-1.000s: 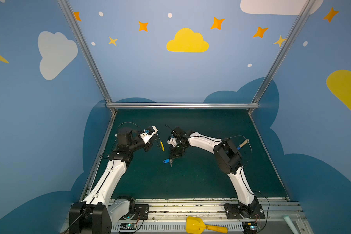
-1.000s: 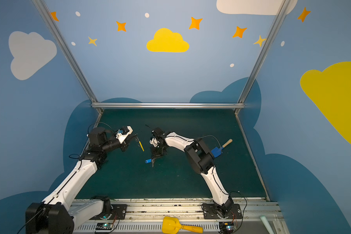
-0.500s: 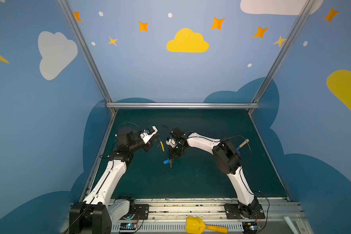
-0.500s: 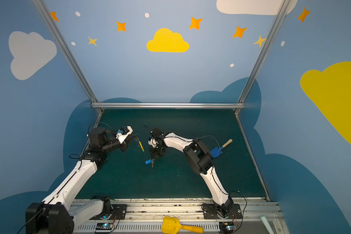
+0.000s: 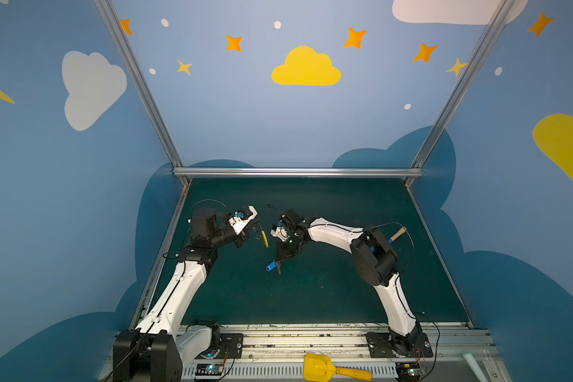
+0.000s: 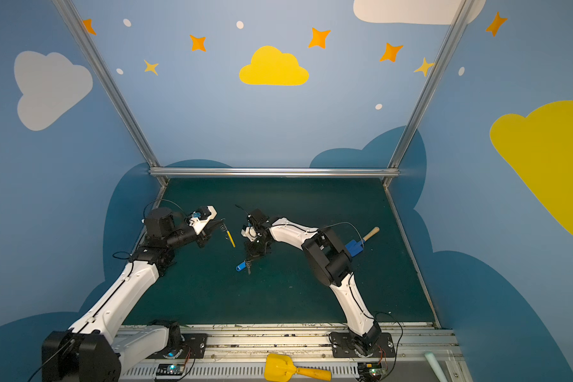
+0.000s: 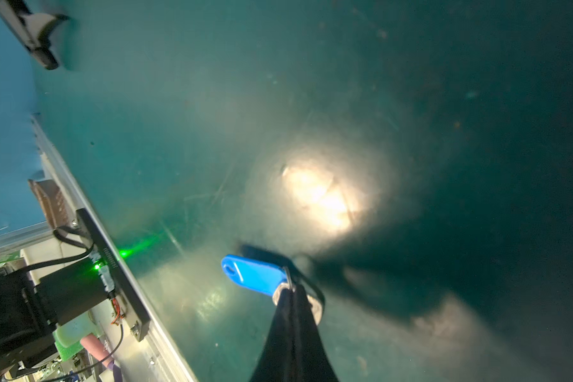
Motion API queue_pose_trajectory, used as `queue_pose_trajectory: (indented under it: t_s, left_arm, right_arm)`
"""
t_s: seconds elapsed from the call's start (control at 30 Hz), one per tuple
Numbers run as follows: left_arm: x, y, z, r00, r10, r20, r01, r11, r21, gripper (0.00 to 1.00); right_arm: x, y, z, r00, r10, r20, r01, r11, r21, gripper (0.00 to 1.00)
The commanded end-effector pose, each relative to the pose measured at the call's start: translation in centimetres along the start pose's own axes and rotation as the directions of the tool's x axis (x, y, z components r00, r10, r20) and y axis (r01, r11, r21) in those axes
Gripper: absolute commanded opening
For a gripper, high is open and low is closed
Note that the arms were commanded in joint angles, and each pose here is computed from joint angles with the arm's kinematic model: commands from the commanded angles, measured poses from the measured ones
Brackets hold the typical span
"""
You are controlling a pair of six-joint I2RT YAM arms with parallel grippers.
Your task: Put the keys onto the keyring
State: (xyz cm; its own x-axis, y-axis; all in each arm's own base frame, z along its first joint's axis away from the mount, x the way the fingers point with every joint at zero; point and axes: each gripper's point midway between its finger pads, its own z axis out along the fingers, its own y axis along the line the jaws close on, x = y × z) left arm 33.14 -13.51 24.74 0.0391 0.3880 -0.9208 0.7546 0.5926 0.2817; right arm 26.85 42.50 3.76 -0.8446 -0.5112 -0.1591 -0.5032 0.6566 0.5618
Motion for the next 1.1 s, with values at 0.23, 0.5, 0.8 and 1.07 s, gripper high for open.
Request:
queue_pose_trajectory:
  t_s: [0.23,0.5,0.8,1.07]
  left_arm:
    - [-1.5,0.3,-0.3,0.999,0.018,0.043,-0.017,1.000,-0.007,0.04]
    - [-1.7,0.2,-0.2,0.999,0.013,0.049,-0.013,1.000,0.001,0.04]
    - [-3.2,-1.0,0.4,0.994,0.036,0.099,-0.043,0.996,0.078,0.04]
    - [-5.6,-3.7,2.1,0.979,0.102,0.177,-0.136,0.972,0.191,0.04]
  right_arm:
    - [-0.9,1.6,-3.4,0.993,-0.089,0.079,0.091,0.995,-0.025,0.00]
    - [-1.3,1.3,-5.0,0.982,-0.122,0.144,0.126,0.992,-0.016,0.00]
    - [-1.3,2.5,-11.0,0.885,-0.337,0.322,0.343,0.938,0.040,0.00]
    - [1.4,4.3,-17.1,0.773,-0.499,0.391,0.519,0.853,0.064,0.00]
